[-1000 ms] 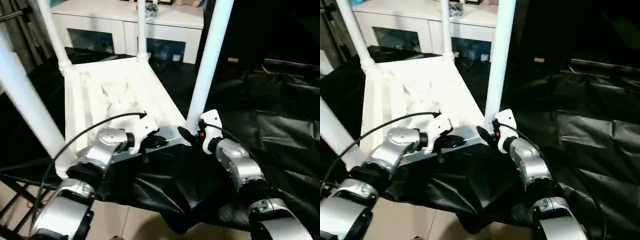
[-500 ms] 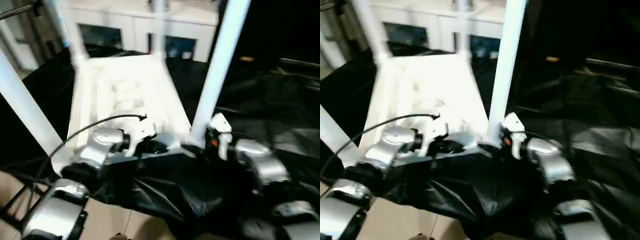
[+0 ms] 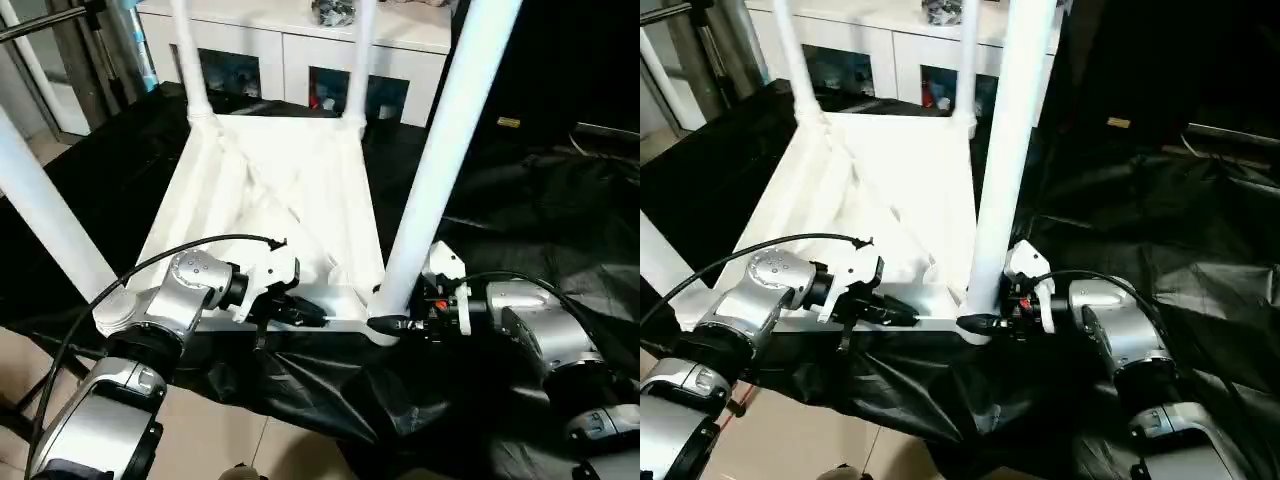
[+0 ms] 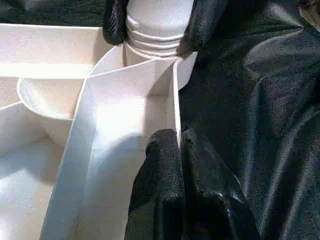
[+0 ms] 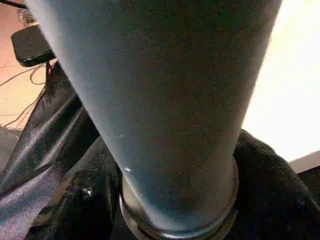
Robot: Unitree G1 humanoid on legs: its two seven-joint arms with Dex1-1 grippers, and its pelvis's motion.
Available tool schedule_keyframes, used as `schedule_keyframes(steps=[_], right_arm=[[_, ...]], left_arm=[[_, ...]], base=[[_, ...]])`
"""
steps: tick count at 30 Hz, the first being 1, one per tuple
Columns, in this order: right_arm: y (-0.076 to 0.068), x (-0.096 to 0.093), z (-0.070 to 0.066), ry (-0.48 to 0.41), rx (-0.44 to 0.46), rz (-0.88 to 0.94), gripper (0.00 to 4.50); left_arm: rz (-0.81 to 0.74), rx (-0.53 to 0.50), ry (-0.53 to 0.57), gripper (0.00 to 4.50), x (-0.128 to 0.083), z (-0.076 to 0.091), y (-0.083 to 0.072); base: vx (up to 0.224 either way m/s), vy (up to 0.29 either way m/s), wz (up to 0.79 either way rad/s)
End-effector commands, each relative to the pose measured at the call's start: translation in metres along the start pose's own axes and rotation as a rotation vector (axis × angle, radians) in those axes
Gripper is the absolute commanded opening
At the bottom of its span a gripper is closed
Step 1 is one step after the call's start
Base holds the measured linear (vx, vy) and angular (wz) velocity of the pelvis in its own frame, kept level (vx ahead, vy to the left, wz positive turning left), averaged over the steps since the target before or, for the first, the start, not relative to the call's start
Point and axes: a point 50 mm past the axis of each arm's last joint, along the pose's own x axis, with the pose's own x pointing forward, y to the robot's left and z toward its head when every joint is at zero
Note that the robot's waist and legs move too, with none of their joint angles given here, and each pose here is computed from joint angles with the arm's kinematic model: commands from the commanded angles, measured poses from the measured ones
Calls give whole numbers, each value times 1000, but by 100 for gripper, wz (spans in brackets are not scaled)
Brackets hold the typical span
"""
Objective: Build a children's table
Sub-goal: Rotate leg to tighten
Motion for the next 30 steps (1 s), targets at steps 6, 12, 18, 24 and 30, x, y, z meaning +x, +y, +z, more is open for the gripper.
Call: schedule_keyframes(steps=[6,12,18,24,30], right_arm=[[8,15,1,-35,10,29,270],[-8,31,-2,-100,83,-294,269],[-10,59,-12,-90,221,-522,268],[-4,77,-5,-125,188,-535,338],[-13,52,1,-104,82,-483,373]], left_arm=[[-12,56,-6,0,14,8,1],[178,20,-9,0,21,11,13],[273,-24,-46,0,44,23,17],[288,-37,-95,0,68,37,12],[227,-7,-94,0,59,31,8]], base=[[0,0,0],[0,0,0],[0,0,0],[0,0,0],[0,0,0]])
